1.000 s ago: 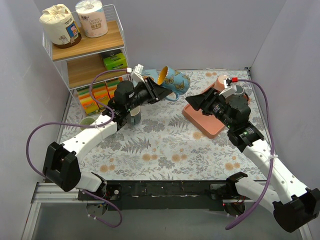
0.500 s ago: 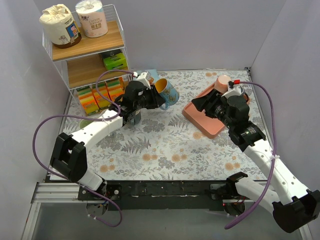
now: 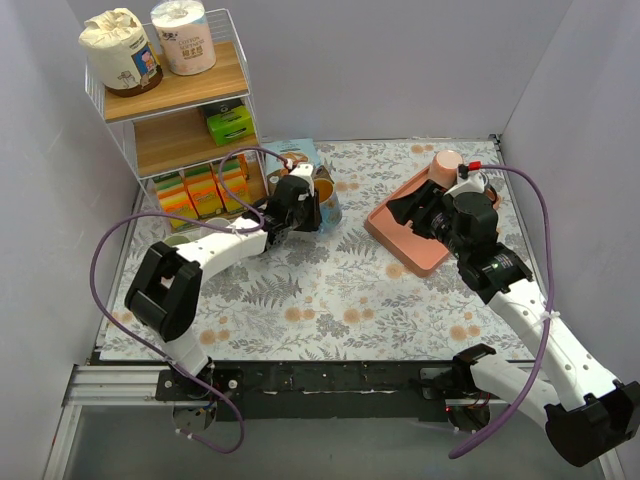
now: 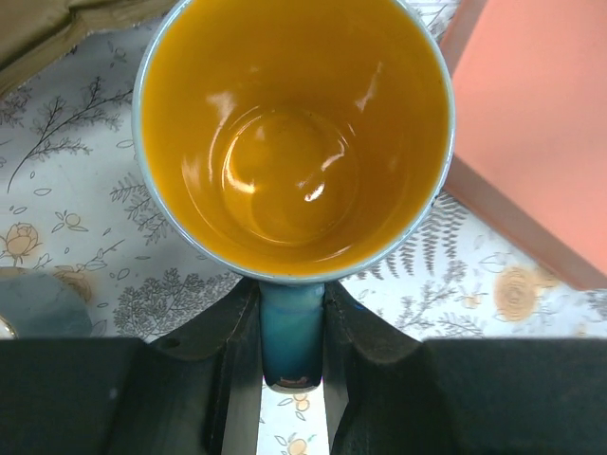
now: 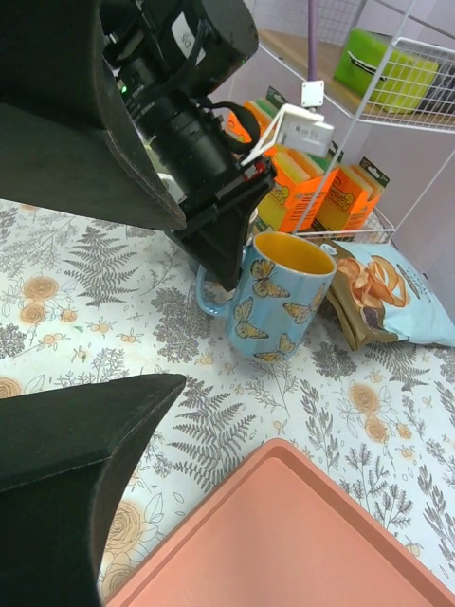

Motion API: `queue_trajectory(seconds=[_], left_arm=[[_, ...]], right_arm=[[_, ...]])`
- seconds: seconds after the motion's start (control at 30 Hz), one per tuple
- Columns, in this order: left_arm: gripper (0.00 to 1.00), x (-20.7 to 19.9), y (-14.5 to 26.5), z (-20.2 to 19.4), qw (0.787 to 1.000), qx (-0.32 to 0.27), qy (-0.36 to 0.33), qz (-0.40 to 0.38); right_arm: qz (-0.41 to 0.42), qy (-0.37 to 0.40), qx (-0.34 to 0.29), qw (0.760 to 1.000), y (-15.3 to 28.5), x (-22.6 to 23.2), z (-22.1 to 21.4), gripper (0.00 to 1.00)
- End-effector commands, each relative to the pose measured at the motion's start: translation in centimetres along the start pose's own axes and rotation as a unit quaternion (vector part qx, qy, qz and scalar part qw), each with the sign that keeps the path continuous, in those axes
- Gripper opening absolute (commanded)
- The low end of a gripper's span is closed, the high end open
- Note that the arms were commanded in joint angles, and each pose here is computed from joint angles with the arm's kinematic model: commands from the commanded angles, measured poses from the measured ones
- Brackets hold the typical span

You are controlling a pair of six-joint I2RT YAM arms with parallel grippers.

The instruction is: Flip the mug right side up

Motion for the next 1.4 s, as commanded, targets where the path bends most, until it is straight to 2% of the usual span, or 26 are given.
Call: queue_trajectory(seconds=[0.0,0.23,0.43,0.8,1.1,1.17,1.2,1.33,1.37], left_arm=[[0.00,-0.4,0.2,4.3,0.994,-0.096,-0.025,0.038],[0.00,-0.1,-1.0,2.6,0.989,-0.110,-0.066,0.071],[0.00,0.2,-1.4,1.5,0.984,-0.102,-0.073,0.123],[0.00,0.4,-0.8,-0.4,0.978,-0.099,-0.032,0.180],[0.00,0.5,-0.8,-3.4,0.983,-0.071,-0.015,0.167],[0.14,0.6,-0.9,-4.0,0.984,-0.070,-0.020,0.164],[0.24,0.7,-0.9,-4.6,0.984,-0.066,-0.023,0.162],[0.54,0.5,-0.2,-4.2,0.986,-0.079,-0.022,0.148],[0.57,0.4,0.0,-3.9,0.986,-0.085,-0.021,0.144]], right_arm=[[0.012,0.004,-0.035,0.999,0.9,1.0,1.4,0.70],[0.006,0.006,-0.048,0.999,1.1,0.9,1.9,0.70],[0.005,0.005,-0.048,0.999,0.8,1.0,2.1,0.70],[0.002,0.001,-0.040,0.999,0.9,0.6,1.9,0.70],[-0.001,0.004,-0.035,0.999,1.2,0.2,1.7,0.70],[0.000,0.015,-0.031,0.999,1.1,0.3,1.9,0.70],[0.011,0.023,-0.027,0.999,1.2,0.8,2.2,0.70],[-0.006,0.092,-0.016,0.996,0.8,1.4,3.2,0.70],[-0.020,0.103,-0.012,0.994,0.2,1.3,3.4,0.70]])
Point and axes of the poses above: each gripper's point midway between its finger pads, its own y axis back along the fingers, its own x axis along the line the jaws close on, z = x × y, the point moved 10 cm from there along y, back along the fingers, and after that the axes turned 13 degrees about -y, right-handed, at the moved point
